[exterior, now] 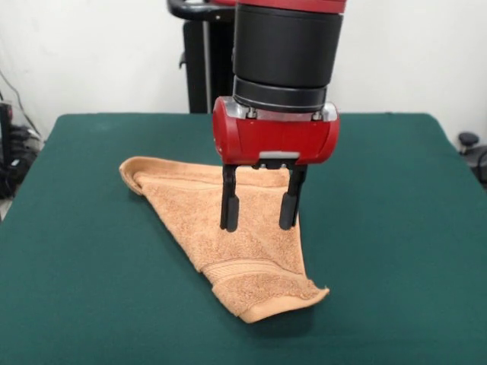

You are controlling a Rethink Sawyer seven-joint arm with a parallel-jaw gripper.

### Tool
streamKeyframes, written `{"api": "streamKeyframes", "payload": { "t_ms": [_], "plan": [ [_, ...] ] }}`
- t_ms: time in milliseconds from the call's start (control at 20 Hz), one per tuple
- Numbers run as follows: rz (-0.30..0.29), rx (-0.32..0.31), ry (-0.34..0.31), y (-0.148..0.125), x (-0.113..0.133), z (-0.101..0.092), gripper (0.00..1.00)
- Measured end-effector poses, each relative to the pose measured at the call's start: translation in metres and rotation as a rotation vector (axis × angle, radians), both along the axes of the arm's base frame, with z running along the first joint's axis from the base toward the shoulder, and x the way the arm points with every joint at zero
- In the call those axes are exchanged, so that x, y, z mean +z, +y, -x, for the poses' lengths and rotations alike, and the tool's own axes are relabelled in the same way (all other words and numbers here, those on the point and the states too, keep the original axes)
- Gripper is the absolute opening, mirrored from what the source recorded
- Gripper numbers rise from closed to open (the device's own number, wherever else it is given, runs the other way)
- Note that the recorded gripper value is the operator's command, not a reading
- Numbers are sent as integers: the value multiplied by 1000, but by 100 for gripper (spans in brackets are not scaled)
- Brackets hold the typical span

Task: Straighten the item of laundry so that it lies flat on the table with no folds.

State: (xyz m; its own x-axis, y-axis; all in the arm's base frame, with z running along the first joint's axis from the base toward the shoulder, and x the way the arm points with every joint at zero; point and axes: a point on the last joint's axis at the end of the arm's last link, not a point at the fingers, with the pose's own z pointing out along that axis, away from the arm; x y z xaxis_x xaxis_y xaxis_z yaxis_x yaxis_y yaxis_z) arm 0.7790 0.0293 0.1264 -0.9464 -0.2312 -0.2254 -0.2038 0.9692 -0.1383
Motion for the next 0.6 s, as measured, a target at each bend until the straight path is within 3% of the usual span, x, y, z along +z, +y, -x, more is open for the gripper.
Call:
{"api": "streamKeyframes", "payload": {
  "t_ms": [600],
  "plan": [
    [-2,2,-1,1,-10,3,100]
  ]
}}
